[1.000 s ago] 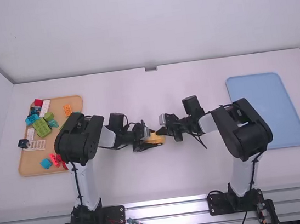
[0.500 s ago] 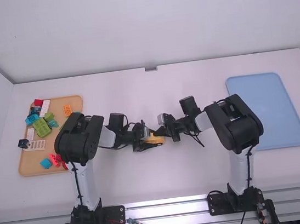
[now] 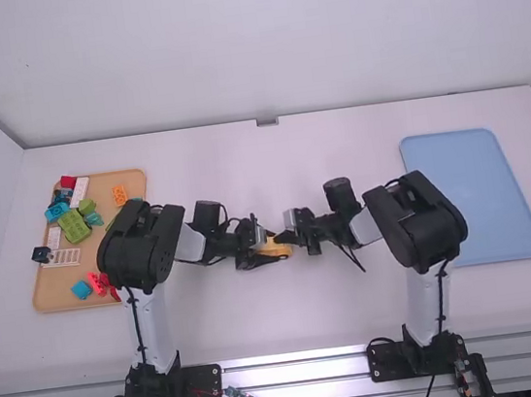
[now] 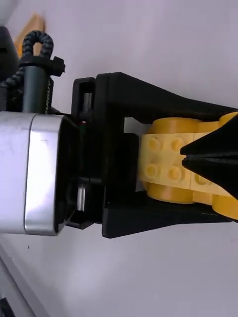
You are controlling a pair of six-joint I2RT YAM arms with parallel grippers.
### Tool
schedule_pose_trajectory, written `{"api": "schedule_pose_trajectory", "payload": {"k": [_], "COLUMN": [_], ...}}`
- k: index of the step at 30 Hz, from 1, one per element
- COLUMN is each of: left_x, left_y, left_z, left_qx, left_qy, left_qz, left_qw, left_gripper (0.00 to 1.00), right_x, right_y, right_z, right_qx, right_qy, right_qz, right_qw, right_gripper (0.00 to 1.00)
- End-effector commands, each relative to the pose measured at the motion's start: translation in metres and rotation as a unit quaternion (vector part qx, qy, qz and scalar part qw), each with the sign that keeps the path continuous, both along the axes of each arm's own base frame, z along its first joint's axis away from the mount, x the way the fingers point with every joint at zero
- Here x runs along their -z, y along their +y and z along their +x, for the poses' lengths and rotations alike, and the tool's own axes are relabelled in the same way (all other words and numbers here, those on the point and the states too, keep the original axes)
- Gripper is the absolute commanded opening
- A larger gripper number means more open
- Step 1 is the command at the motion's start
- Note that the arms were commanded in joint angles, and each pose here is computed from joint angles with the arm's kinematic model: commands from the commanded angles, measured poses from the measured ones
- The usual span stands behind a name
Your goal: Assemble lego blocks to make yellow taxi
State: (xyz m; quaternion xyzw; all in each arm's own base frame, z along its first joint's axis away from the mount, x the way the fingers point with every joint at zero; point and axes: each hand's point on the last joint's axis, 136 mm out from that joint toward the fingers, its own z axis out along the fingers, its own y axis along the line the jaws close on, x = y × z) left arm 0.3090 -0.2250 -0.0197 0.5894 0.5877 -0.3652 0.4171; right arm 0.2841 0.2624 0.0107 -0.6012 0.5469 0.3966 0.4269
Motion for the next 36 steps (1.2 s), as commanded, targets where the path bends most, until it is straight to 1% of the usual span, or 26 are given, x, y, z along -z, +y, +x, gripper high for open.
{"api": "schedule_pose_trajectory", "payload": {"k": [1, 2, 3, 4, 7, 8, 9, 10, 11, 12, 13, 14, 15, 16, 17, 19, 21, 23, 29, 36], "left_x": [0.025, 0.025, 0.024, 0.024, 0.023, 0.024, 0.025, 0.026, 0.027, 0.027, 0.027, 0.027, 0.026, 0.025, 0.023, 0.022, 0.022, 0.023, 0.029, 0.036], "left_y": [0.010, 0.010, 0.010, 0.010, 0.008, 0.008, 0.008, 0.008, 0.010, 0.010, 0.010, 0.008, 0.006, 0.006, 0.005, 0.002, 0.000, -0.003, -0.005, -0.001], "left_z": [0.008, 0.008, 0.009, 0.010, 0.012, 0.014, 0.017, 0.018, 0.023, 0.024, 0.025, 0.027, 0.028, 0.029, 0.032, 0.032, 0.031, 0.028, 0.011, 0.000], "left_qx": [-0.030, -0.030, -0.030, -0.032, -0.030, -0.030, -0.033, -0.035, -0.041, -0.042, -0.043, -0.041, -0.039, -0.038, -0.038, -0.035, -0.032, -0.026, -0.002, -0.003], "left_qy": [-0.011, -0.011, -0.011, -0.008, 0.004, 0.010, 0.013, 0.014, 0.018, 0.020, 0.021, 0.022, 0.023, 0.022, 0.020, 0.018, 0.021, 0.025, 0.023, 0.035], "left_qz": [0.062, 0.062, 0.061, 0.061, 0.065, 0.070, 0.078, 0.081, 0.094, 0.098, 0.100, 0.104, 0.104, 0.104, 0.102, 0.102, 0.104, 0.107, 0.114, 0.117], "left_qw": [0.998, 0.998, 0.998, 0.998, 0.997, 0.997, 0.996, 0.996, 0.995, 0.994, 0.994, 0.994, 0.994, 0.994, 0.994, 0.994, 0.994, 0.994, 0.993, 0.992], "left_gripper": [0.26, 0.26, 0.26, 0.26, 0.27, 0.27, 0.27, 0.27, 0.27, 0.27, 0.27, 0.27, 0.28, 0.30, 0.33, 0.33, 0.38, 0.39, 0.39, 0.39], "right_x": [-0.002, -0.017, -0.024, -0.042, -0.059, -0.062, -0.062, -0.062, -0.060, -0.059, -0.059, -0.057, -0.056, -0.056, -0.056, -0.055, -0.055, -0.055, -0.055, -0.057], "right_y": [-0.012, -0.016, -0.018, -0.027, -0.049, -0.057, -0.063, -0.066, -0.076, -0.080, -0.082, -0.088, -0.093, -0.095, -0.098, -0.102, -0.104, -0.105, -0.106, -0.105], "right_z": [0.001, 0.007, 0.010, 0.020, 0.036, 0.040, 0.041, 0.042, 0.043, 0.043, 0.043, 0.043, 0.042, 0.042, 0.043, 0.043, 0.044, 0.045, 0.046, 0.048], "right_qx": [0.051, 0.066, 0.075, 0.106, 0.165, 0.184, 0.196, 0.201, 0.219, 0.225, 0.227, 0.236, 0.240, 0.243, 0.246, 0.250, 0.253, 0.255, 0.256, 0.257], "right_qy": [0.024, 0.010, 0.004, -0.011, -0.028, -0.027, -0.022, -0.021, -0.012, -0.010, -0.009, -0.004, 0.001, 0.003, 0.007, 0.011, 0.013, 0.013, 0.010, 0.003], "right_qz": [-0.026, -0.023, -0.022, -0.025, -0.049, -0.060, -0.068, -0.072, -0.087, -0.093, -0.096, -0.105, -0.110, -0.111, -0.111, -0.110, -0.111, -0.111, -0.111, -0.108], "right_qw": [0.998, 0.997, 0.997, 0.994, 0.985, 0.981, 0.978, 0.977, 0.972, 0.970, 0.969, 0.966, 0.964, 0.964, 0.963, 0.962, 0.961, 0.961, 0.960, 0.960], "right_gripper": [0.00, 0.00, 0.00, 0.00, 0.00, 0.02, 0.14, 0.21, 0.53, 0.63, 0.65, 0.74, 0.93, 0.99, 0.99, 0.99, 0.99, 0.99, 0.99, 0.99]}}
